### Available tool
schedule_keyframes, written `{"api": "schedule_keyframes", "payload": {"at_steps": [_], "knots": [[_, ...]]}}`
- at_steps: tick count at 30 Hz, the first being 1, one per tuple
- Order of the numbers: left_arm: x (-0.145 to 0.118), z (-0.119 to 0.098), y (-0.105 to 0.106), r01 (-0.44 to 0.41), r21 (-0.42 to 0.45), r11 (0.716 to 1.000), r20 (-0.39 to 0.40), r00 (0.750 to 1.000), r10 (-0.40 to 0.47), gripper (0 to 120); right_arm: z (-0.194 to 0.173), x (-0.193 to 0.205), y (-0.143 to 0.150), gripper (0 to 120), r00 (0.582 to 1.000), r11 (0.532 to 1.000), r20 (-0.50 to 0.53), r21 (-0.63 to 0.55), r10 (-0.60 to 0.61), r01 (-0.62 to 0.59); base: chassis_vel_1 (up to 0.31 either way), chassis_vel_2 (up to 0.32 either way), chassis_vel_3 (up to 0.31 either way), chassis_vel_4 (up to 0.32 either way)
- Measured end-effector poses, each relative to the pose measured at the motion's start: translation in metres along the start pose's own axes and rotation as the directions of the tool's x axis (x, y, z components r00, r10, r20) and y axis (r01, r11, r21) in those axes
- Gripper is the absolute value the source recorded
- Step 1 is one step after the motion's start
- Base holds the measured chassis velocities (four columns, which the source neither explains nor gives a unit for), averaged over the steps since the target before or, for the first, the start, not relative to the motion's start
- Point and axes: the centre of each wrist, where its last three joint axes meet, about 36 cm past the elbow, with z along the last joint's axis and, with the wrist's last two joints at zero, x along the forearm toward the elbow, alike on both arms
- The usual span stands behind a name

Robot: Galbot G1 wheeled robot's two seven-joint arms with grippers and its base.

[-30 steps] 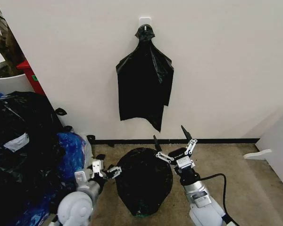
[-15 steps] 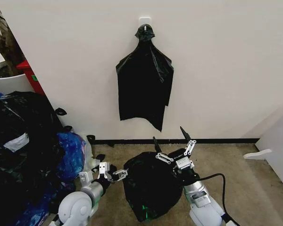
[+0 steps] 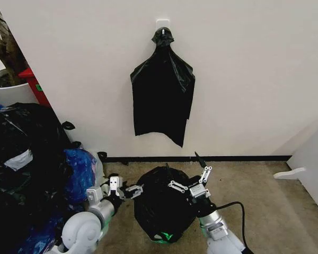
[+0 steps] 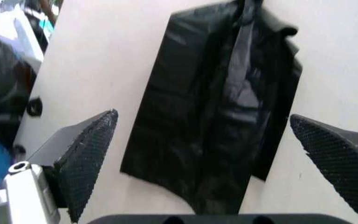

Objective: Place the garbage bag over the trash bin.

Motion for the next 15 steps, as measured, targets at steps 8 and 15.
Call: {"api": "schedule_keyframes", "payload": {"at_steps": [8,15], "knots": [[-0.007,0.009,0.01,0.007,-0.109,0.994,0.041,0.999,-0.002,100,0.006,-0.004,0.006,100,0.986,0.998,-0.157,-0.02,-0.059,0.056,0.0,0.0,0.0,0.0],[-0.014,0.009,0.014,0.019,-0.117,0.993,0.049,0.999,-0.013,100,0.032,-0.034,0.023,100,0.964,0.987,-0.208,-0.041,-0.163,0.158,0.0,0.0,0.0,0.0]]}}
